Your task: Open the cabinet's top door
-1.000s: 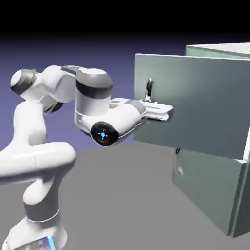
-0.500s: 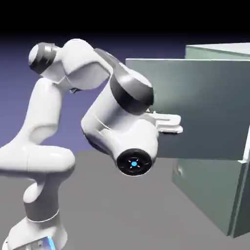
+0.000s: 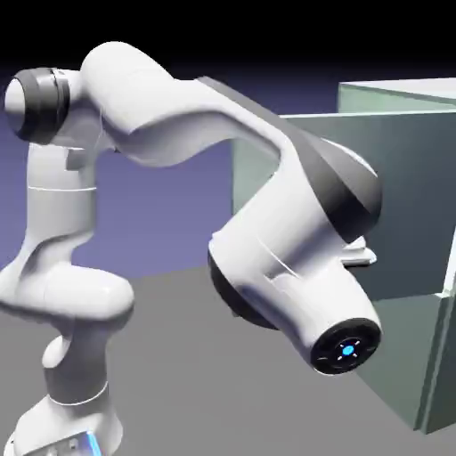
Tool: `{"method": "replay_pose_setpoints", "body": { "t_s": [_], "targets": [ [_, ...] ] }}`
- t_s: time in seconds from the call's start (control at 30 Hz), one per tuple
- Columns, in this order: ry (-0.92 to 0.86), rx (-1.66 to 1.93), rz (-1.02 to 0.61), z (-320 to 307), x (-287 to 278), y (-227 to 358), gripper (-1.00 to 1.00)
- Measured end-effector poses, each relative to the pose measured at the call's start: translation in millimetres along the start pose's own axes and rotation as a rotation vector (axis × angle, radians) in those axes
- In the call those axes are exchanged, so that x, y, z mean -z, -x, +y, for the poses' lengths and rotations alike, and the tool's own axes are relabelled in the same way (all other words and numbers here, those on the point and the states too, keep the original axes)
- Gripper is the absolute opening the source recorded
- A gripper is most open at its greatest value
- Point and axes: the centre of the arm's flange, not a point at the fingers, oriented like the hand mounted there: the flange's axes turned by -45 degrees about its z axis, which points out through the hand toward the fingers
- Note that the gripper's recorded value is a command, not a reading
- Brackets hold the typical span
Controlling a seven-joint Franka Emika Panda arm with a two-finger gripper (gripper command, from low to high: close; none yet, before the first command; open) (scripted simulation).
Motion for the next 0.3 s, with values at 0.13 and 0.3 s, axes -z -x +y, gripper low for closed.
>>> {"method": "replay_pose_setpoints", "body": {
  "t_s": [0.13,0.3],
  "targets": [
    [0.05,0.0,0.0,-8,15,0,-1.0],
    [0.117,0.0,0.0,-19,37,0,-1.0]
  ]
}}
